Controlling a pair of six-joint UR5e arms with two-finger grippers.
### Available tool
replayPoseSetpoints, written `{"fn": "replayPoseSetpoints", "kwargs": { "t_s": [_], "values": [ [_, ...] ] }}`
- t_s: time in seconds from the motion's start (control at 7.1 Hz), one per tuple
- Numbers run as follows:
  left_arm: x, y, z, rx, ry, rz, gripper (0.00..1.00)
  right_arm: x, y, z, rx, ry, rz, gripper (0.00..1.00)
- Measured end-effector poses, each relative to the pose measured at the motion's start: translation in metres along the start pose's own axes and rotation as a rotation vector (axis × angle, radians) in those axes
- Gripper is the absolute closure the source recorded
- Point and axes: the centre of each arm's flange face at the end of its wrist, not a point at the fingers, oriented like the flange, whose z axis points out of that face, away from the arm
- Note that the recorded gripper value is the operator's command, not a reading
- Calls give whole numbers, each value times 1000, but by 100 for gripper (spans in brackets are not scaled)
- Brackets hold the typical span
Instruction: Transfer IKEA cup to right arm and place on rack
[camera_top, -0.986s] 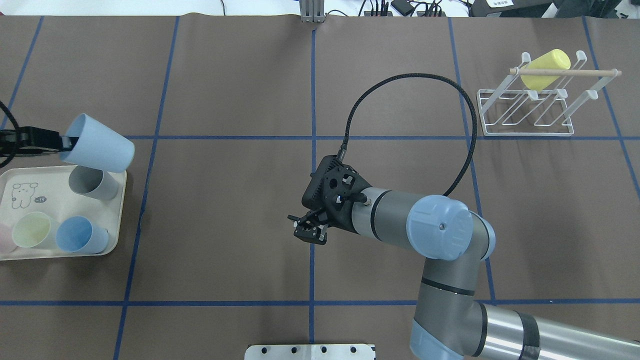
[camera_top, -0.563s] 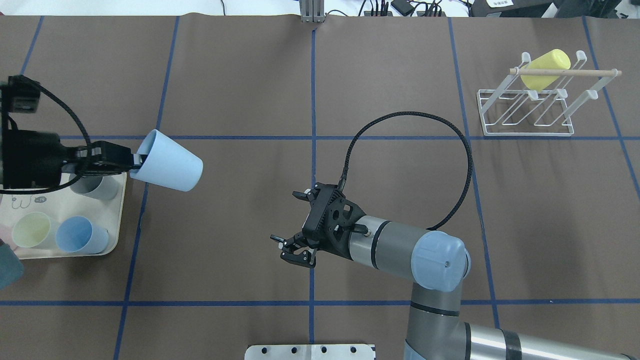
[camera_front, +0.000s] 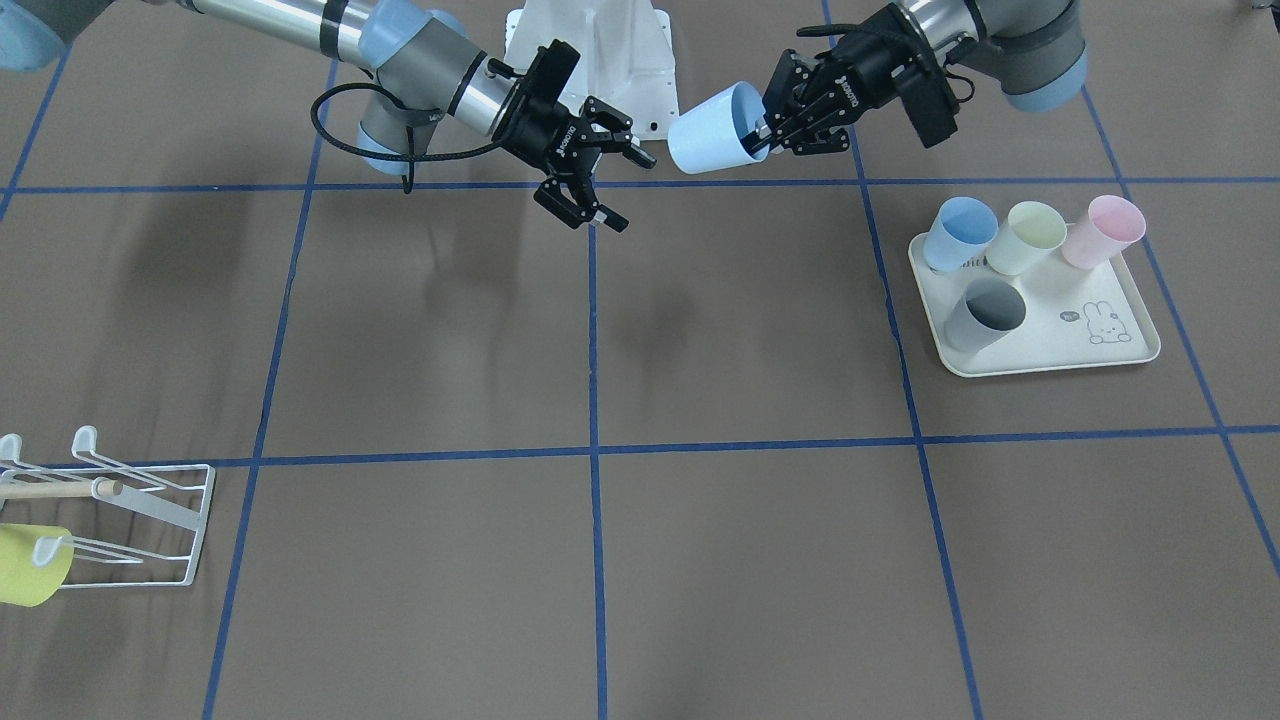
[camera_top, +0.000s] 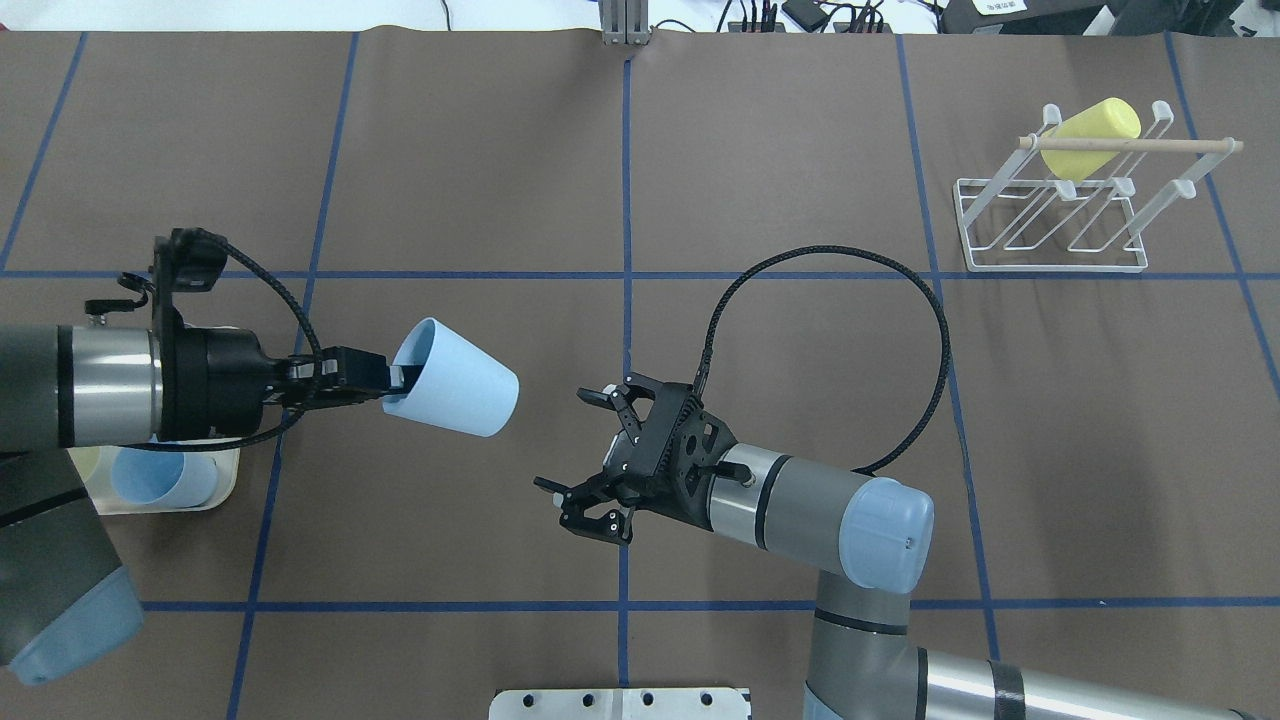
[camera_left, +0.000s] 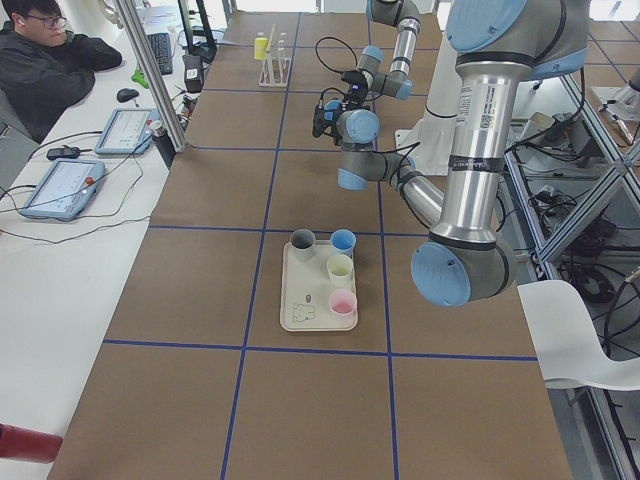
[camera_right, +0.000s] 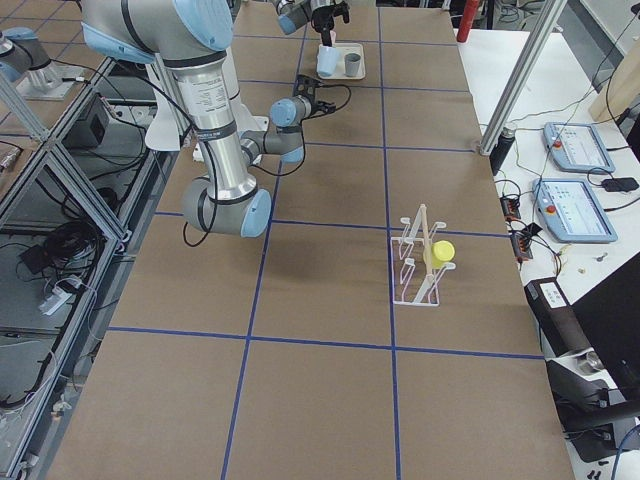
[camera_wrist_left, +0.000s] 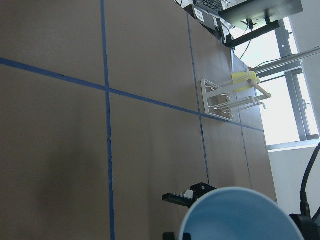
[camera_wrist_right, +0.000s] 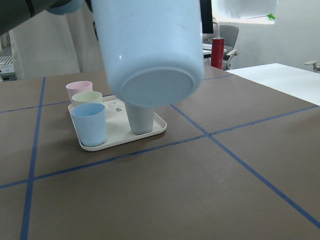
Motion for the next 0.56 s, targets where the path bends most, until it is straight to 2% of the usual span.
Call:
{"fn": "replayPoseSetpoints", "kwargs": {
  "t_s": [0.56],
  "values": [
    [-9,14,45,-13,-14,-13,100,-2,-2,0,6,-3,1,1]
  ]
}}
